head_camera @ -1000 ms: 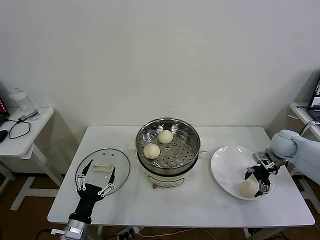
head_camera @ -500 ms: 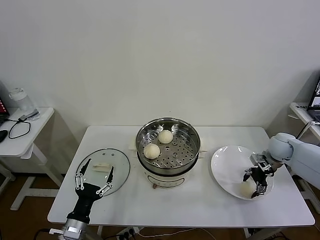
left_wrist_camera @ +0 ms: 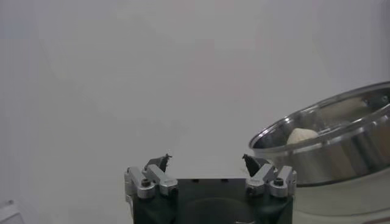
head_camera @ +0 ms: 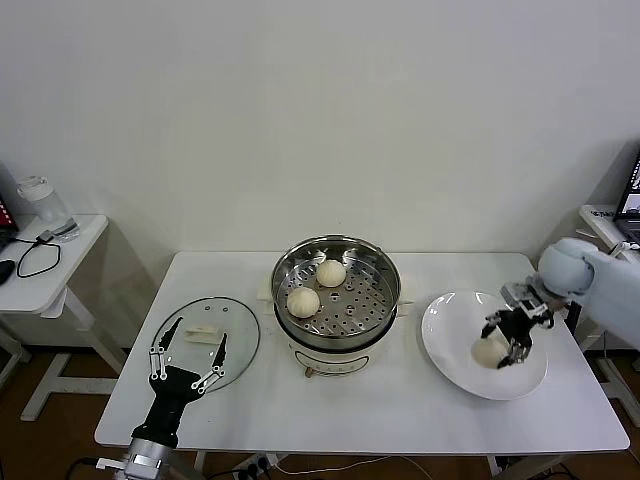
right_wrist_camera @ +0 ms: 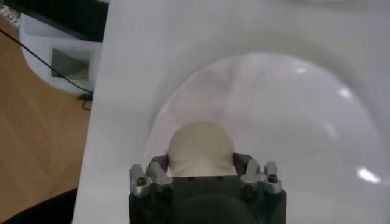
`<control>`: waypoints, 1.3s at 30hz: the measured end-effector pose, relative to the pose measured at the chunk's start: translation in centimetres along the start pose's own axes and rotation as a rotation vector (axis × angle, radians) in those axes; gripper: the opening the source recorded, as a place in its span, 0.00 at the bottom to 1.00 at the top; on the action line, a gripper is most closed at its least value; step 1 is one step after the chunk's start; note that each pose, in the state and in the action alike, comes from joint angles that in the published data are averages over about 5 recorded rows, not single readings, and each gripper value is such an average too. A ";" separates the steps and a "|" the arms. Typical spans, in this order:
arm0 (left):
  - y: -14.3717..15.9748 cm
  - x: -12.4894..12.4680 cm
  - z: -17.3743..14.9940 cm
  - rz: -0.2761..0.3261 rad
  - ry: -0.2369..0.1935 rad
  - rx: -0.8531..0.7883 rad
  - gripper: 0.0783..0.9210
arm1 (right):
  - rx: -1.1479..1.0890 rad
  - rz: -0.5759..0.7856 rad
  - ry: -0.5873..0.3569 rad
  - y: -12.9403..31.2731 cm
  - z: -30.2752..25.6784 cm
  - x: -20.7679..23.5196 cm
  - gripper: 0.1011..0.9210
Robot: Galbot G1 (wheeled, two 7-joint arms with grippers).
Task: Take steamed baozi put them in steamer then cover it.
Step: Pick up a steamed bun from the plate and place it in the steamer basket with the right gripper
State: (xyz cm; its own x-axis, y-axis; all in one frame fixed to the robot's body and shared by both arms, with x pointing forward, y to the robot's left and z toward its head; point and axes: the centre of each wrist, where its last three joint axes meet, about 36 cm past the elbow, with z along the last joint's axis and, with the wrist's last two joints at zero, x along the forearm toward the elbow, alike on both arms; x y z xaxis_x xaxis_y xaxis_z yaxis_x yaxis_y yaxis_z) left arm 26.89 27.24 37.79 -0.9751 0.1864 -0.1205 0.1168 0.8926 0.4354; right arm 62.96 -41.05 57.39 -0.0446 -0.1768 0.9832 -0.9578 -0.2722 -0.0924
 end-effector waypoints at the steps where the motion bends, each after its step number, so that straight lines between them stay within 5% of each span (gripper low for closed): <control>1: 0.0 0.0 0.0 0.001 -0.001 0.001 0.88 | 0.037 0.017 0.001 -0.7 -0.9 1.1 0.74; 8: 0.0 0.1 -0.2 0.004 -0.006 0.001 0.88 | 0.355 0.123 0.019 -5.4 -8.5 7.6 0.74; 15: 0.0 0.1 -0.4 0.000 -0.012 0.000 0.88 | 0.690 0.145 0.038 -7.5 -17.3 9.6 0.74; 24: 0.1 0.2 -0.4 -0.006 -0.017 0.002 0.88 | 1.063 0.111 0.058 -7.7 -25.2 7.2 0.74; 39: 0.0 0.1 -0.1 -0.013 -0.024 0.007 0.88 | 1.413 0.033 0.091 -8.1 -30.2 1.5 0.75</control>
State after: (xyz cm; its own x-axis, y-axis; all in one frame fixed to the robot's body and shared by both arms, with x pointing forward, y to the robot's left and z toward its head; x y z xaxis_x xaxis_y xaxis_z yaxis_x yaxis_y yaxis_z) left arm 26.79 27.23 37.83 -0.9718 0.1842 -0.1475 0.1053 0.8979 0.4274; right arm 62.07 -10.56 64.32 -0.1311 -0.1555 0.9791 0.1282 -0.9820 -0.1388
